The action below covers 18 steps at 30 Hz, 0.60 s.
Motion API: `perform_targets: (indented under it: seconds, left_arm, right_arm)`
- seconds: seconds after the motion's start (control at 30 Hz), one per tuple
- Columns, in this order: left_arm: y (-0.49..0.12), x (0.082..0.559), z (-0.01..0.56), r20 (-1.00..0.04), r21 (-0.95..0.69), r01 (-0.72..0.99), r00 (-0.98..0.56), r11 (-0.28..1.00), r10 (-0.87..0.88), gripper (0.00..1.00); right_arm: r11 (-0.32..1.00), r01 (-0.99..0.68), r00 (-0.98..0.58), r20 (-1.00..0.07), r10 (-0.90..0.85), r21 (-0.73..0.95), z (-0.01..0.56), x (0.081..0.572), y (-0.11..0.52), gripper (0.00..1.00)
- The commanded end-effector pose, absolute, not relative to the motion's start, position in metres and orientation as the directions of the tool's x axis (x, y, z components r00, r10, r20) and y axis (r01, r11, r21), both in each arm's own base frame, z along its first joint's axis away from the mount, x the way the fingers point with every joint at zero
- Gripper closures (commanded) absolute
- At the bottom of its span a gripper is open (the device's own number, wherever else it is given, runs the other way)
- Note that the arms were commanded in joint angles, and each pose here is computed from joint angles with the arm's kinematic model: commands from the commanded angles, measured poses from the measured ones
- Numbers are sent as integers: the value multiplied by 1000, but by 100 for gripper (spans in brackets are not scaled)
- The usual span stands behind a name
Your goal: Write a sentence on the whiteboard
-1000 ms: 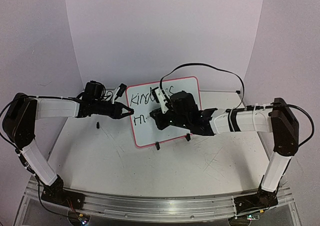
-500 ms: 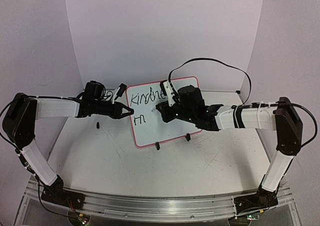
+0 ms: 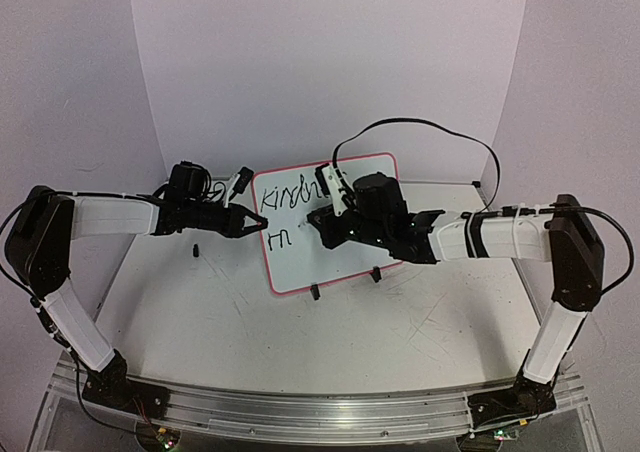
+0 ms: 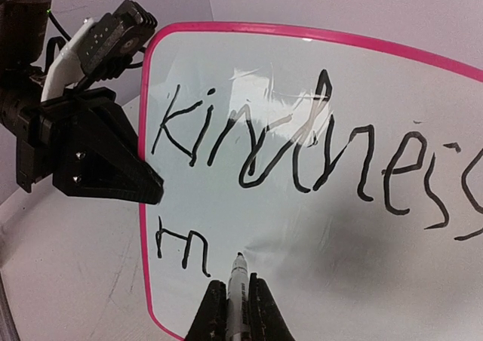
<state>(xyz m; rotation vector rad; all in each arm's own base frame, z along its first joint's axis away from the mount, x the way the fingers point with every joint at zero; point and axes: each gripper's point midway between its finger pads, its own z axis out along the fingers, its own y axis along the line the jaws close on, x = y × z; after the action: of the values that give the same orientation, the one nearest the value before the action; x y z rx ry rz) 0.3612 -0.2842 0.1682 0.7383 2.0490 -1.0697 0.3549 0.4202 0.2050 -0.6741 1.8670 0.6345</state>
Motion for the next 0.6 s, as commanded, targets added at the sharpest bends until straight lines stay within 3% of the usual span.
perform_targets:
  seconds: [0.0, 0.57]
  left_arm:
    - [-260, 398, 158, -827, -285, 693, -527, 662, 196, 100]
    - [-259, 398, 158, -827, -281, 692, -526, 665, 198, 100]
  right_arm:
    - [725, -677, -334, -931, -149, 127, 203, 360, 423, 100]
    - [693, -712, -328, -926, -185, 113, 195, 358, 441, 100]
